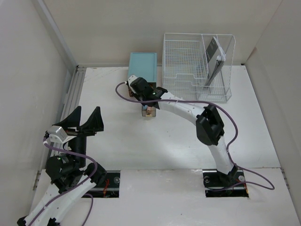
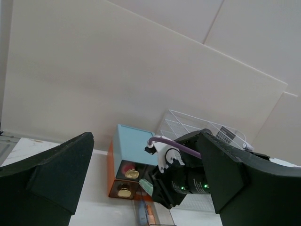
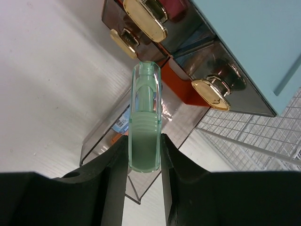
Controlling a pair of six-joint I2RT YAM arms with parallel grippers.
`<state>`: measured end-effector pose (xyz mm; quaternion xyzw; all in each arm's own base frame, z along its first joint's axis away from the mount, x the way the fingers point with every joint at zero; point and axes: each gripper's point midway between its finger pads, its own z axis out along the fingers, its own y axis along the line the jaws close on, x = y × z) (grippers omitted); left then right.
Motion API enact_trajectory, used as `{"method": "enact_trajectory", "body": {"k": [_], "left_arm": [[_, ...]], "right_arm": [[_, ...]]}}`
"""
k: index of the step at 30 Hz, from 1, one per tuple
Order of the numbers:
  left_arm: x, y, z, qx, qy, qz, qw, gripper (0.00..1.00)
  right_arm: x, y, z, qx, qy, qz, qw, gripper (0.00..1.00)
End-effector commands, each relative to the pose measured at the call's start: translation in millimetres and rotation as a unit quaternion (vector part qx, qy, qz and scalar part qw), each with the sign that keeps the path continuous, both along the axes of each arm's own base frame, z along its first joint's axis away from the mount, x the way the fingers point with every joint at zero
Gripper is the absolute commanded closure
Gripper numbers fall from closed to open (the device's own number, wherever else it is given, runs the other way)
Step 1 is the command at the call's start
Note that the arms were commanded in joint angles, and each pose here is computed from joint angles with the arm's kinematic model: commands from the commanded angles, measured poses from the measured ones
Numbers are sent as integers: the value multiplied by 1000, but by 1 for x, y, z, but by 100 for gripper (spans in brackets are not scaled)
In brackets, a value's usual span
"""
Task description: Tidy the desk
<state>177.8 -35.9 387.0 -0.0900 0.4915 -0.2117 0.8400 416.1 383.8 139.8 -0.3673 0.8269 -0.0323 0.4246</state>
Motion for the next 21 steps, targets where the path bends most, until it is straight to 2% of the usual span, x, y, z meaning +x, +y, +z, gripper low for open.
{"method": "enact_trajectory", "body": {"k": [1, 12, 14, 15, 17, 18, 21], "left_arm": [[-2, 1, 9, -6, -17, 1, 1000, 8], [-2, 1, 9, -6, -17, 1, 1000, 8], [-2, 1, 9, -6, -17, 1, 1000, 8], [-2, 1, 9, -6, -17, 1, 1000, 8], [-2, 1, 9, -6, -17, 1, 1000, 8], [-2, 1, 9, -6, -17, 1, 1000, 8], [-2, 1, 9, -6, -17, 1, 1000, 8]], "right_arm": [[2, 2, 9, -5, 3, 11, 1000, 86], [14, -18, -4, -7, 38, 7, 999, 84], [16, -21, -2, -6, 41, 5, 999, 81], [16, -21, -2, -6, 41, 5, 999, 73], [13, -19, -9, -9, 53, 17, 998, 66], [13, -19, -9, -9, 53, 17, 998, 56], [11, -16, -10, -4, 58, 24, 998, 51]]}}
